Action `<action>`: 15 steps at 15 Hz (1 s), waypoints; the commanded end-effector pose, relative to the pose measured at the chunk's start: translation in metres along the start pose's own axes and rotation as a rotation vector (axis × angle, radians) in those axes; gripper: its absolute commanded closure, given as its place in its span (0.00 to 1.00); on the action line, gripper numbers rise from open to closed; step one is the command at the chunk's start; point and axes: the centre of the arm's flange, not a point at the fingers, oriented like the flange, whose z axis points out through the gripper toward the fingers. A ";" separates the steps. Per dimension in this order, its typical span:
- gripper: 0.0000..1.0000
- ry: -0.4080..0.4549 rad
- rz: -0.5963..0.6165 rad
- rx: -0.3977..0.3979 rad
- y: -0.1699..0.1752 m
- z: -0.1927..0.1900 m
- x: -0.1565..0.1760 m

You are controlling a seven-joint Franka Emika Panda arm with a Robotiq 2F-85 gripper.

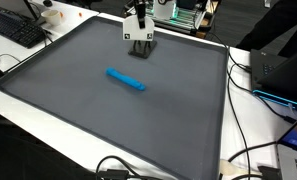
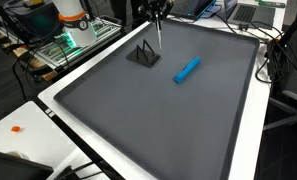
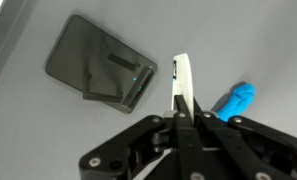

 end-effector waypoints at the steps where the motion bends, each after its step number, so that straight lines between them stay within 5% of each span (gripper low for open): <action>1: 0.99 -0.030 -0.188 -0.064 -0.029 -0.019 0.007; 15: 0.99 -0.092 -0.879 -0.282 -0.127 -0.003 0.003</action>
